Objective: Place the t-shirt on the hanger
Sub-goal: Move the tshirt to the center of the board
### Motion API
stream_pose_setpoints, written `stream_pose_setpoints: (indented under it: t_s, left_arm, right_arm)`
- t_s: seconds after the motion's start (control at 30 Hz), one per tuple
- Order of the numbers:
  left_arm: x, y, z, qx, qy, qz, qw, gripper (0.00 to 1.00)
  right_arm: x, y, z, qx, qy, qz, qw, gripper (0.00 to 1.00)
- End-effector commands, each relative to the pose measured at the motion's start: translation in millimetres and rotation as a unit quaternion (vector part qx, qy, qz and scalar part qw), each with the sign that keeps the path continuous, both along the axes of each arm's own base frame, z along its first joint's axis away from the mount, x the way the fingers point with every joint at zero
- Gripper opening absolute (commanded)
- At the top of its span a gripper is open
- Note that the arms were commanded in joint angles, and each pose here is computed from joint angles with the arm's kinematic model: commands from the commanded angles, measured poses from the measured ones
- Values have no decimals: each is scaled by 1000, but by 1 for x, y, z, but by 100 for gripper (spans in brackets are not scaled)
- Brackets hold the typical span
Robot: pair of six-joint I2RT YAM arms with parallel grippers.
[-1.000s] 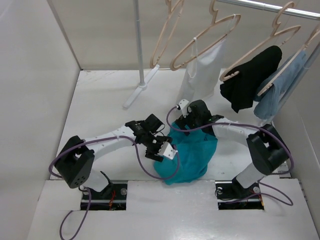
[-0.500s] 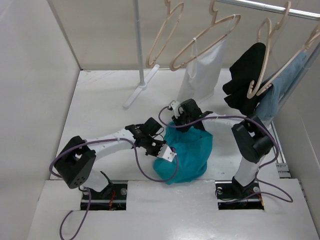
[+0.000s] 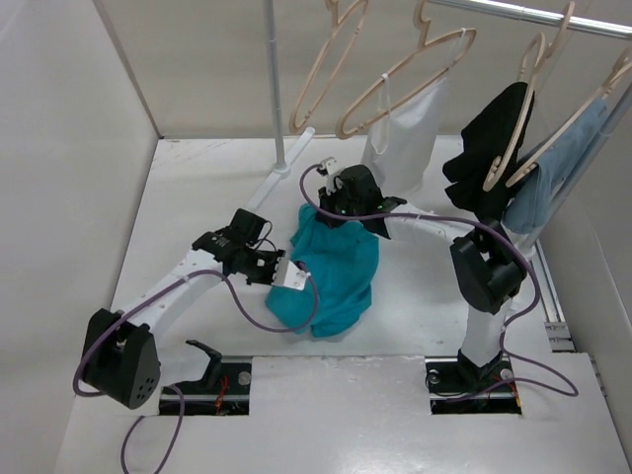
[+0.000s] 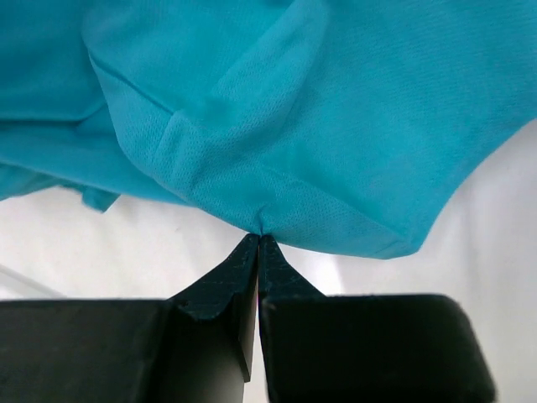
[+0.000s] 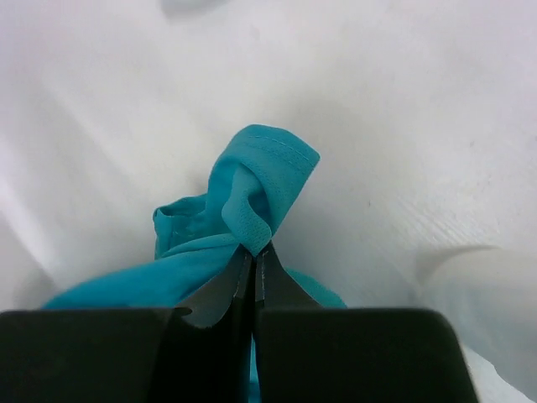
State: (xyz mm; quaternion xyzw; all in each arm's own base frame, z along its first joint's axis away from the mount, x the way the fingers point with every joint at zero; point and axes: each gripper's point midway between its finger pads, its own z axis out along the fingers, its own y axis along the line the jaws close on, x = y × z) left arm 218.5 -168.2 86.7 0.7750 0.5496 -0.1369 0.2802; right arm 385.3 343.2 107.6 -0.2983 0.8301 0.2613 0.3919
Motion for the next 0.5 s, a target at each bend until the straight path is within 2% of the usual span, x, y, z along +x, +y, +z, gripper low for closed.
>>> stream_pose_setpoints:
  t_s: [0.0, 0.17, 0.23, 0.3, 0.33, 0.37, 0.43, 0.47]
  left_arm:
    - [-4, 10, 29, 4, -30, -31, 999, 0]
    - [-7, 4, 51, -19, -50, -49, 997, 0]
    - [-9, -3, 67, -41, -57, -60, 996, 0]
    - [-8, -11, 86, -63, -66, -69, 993, 0]
    - [-11, -15, 89, -70, -63, -78, 993, 0]
    - [-14, -18, 89, -71, -58, -79, 993, 0]
    - [-16, -26, 91, -74, -57, -89, 992, 0]
    - [-20, -26, 87, -73, -49, -89, 992, 7]
  right_arm:
    - [36, 24, 57, 113, -25, -104, 988, 0]
    - [59, 38, 68, 136, -33, -197, 970, 0]
    - [71, 30, 55, 130, -31, -244, 960, 0]
    - [77, 36, 50, 132, -24, -248, 960, 3]
    - [82, 37, 51, 127, -31, -232, 964, 19]
    - [76, 48, 48, 121, -23, -193, 974, 49]
    - [73, 52, 57, 89, -46, -156, 983, 68]
    - [65, 53, 56, 72, -49, -139, 986, 75]
